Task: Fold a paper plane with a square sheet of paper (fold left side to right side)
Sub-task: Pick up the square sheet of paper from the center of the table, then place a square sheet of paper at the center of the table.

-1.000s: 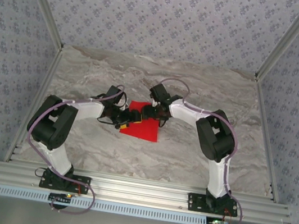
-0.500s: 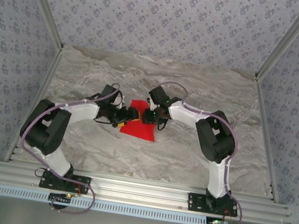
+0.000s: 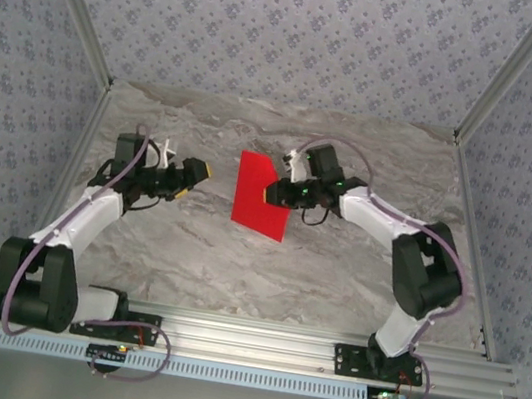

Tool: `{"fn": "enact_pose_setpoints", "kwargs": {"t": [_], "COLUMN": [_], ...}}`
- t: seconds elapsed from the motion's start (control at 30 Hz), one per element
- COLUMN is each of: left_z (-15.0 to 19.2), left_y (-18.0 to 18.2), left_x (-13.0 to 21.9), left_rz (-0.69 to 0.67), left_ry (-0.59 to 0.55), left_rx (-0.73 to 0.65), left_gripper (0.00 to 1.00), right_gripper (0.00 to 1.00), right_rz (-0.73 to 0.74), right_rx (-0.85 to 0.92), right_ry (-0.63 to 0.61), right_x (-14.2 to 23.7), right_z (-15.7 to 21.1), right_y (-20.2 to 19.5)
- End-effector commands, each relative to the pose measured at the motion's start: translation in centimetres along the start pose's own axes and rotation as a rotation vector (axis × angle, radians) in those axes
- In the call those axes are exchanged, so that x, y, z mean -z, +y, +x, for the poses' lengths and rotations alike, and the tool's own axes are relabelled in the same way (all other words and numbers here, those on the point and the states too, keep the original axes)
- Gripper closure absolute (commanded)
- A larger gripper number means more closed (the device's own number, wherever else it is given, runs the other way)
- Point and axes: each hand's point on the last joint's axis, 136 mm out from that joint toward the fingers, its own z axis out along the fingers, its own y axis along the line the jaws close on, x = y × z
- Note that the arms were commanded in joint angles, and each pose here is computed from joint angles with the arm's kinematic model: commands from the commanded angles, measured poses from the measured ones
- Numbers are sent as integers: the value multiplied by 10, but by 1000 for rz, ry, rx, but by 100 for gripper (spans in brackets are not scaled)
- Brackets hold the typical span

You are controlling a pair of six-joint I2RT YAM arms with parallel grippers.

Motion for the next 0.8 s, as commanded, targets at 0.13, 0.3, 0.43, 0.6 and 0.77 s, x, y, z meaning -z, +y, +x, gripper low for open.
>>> {"fn": "enact_pose_setpoints", "kwargs": {"t": [0.13,0.3,0.43,0.6,0.77], "left_z": [1,14,30,38,46], "left_y": [-98,-143,-172,-185,-191], "left_x": [36,46,46,42,37], "left_rz": [348,469,538,560,573], "left_ry": [22,57,93,118,151], "left_rx": [-280,-430,-524,-547,-569], "left_gripper": [5,3,2,3,7], "right_gripper": [83,83,83,83,83], "right_rz": [-314,-380,-378,-435,-476], "right_rx": [202,279,307,328,343], "right_ry": [-61,-43,-71,-61,-43], "right_x": [89,113,124,129,133], "right_z": [-7,4,-6,-4,2], "right_y": [81,116,131,145,154]}}
